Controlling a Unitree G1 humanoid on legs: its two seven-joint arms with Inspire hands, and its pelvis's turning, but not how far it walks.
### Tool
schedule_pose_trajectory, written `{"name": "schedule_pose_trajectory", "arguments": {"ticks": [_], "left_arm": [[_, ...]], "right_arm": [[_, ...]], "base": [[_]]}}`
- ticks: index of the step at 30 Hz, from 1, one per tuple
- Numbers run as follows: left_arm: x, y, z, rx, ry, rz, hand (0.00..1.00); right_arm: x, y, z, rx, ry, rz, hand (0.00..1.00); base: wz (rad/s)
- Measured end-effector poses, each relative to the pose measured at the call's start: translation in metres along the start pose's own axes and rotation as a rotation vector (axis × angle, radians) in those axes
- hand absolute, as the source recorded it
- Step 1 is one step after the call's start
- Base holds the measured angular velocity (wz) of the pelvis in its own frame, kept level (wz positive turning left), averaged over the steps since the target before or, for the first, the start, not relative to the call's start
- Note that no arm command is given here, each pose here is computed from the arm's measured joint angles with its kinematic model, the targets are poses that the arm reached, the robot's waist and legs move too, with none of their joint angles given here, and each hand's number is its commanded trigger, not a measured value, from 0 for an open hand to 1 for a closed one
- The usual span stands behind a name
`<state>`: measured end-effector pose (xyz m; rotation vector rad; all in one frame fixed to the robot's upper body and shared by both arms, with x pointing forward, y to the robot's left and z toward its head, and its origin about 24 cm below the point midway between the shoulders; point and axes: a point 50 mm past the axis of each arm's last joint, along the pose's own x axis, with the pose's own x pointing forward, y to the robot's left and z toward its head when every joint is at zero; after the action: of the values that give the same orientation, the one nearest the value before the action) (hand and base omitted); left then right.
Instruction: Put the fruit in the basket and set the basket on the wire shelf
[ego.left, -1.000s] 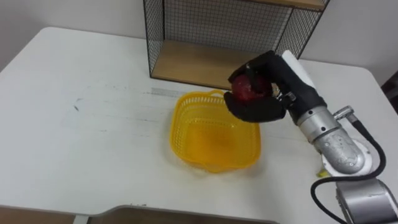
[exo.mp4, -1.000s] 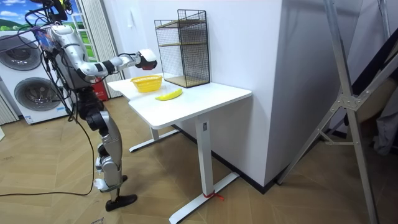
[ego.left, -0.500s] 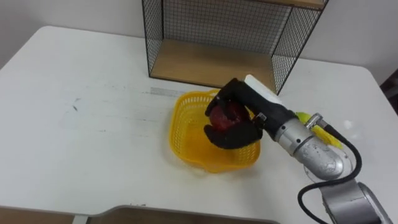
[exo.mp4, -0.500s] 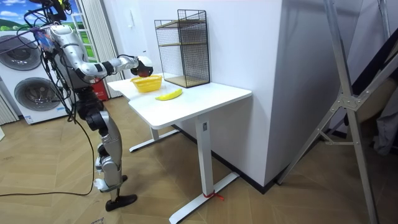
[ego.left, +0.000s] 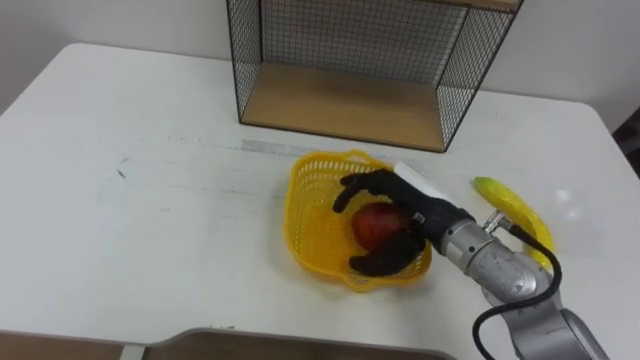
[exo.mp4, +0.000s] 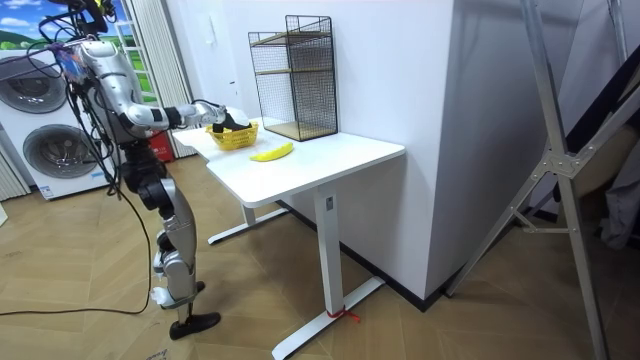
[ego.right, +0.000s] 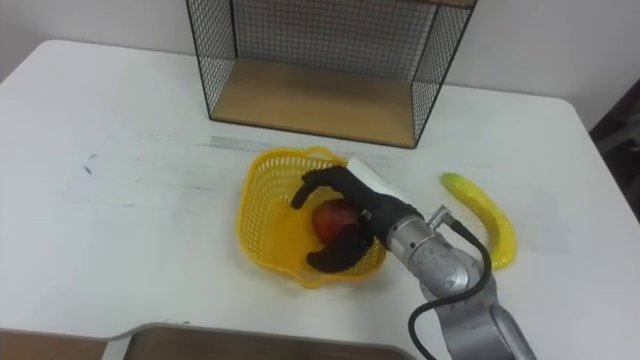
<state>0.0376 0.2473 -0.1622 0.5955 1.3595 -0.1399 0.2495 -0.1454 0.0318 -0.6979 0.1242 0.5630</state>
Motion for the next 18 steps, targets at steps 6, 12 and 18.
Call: {"name": "schedule_pose_trajectory", "arguments": {"ticks": [6, 12, 18], "left_arm": [[0.0, -0.0003, -0.0001, 0.0, 0.0, -0.001, 0.0], [-0.0003, 0.0, 0.0006, -0.003, -0.007, 0.002, 0.0], [-0.0004, 0.0002, 0.0004, -0.008, -0.007, 0.004, 0.0]], "right_arm": [[0.0015, 0.0022, 0.0019, 0.013, -0.008, 0.0, 0.0], [0.0021, 0.0028, 0.0018, 0.031, -0.01, -0.006, 0.0], [0.0016, 0.0006, 0.0013, 0.038, -0.01, -0.019, 0.0]], "base": [[0.0], [0.0], [0.0]]}}
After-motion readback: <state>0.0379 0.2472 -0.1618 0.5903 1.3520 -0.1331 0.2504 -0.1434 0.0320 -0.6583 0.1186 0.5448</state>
